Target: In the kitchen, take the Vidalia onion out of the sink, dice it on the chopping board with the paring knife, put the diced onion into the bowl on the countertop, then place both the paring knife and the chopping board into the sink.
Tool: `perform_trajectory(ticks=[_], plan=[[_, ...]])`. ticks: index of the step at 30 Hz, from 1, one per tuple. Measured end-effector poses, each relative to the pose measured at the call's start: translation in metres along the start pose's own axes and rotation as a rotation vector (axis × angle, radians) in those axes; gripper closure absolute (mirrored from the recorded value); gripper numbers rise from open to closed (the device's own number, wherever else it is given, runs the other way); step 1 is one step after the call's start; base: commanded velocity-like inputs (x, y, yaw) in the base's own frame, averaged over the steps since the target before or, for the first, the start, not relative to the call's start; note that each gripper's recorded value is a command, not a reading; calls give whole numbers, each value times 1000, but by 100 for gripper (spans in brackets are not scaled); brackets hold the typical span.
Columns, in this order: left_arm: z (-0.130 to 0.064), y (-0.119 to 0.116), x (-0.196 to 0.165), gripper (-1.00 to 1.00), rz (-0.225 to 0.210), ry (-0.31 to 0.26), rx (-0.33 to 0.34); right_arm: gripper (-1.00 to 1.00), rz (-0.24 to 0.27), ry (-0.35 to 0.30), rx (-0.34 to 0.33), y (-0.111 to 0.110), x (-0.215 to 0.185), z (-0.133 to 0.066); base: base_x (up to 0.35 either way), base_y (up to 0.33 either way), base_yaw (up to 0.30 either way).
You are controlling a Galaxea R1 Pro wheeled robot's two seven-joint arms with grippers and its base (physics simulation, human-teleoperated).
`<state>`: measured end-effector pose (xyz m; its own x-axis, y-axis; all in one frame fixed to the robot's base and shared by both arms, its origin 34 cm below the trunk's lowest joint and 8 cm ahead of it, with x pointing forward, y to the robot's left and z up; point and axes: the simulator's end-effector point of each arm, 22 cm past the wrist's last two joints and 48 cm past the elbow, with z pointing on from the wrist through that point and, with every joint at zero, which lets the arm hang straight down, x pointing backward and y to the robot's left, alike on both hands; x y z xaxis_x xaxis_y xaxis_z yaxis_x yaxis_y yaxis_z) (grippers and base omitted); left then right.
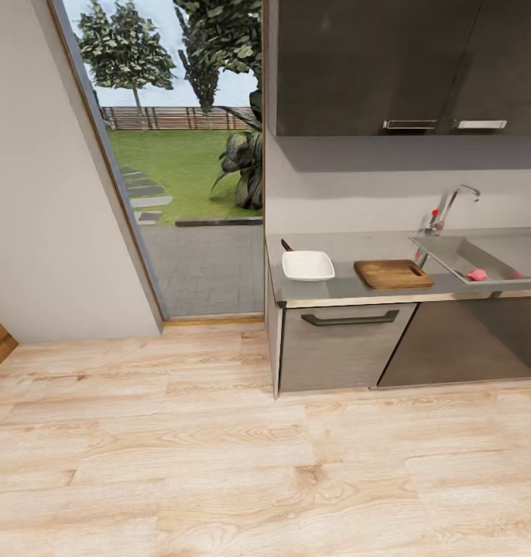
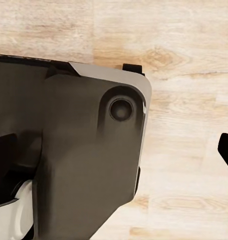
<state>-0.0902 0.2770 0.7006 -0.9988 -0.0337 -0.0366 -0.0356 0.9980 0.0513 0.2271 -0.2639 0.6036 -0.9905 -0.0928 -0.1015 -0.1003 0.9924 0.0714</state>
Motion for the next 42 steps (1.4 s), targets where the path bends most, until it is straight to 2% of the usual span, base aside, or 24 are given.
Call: perform_trajectory(ticks=[15,42], plan=[[0,0,0,-100,0,0,0,-100,3,-3,16,-11,-1,-1,0,0,0],[0,0,0,-100,0,0,0,-100,7,-3,27,-12,-1,-1,0,0,0]])
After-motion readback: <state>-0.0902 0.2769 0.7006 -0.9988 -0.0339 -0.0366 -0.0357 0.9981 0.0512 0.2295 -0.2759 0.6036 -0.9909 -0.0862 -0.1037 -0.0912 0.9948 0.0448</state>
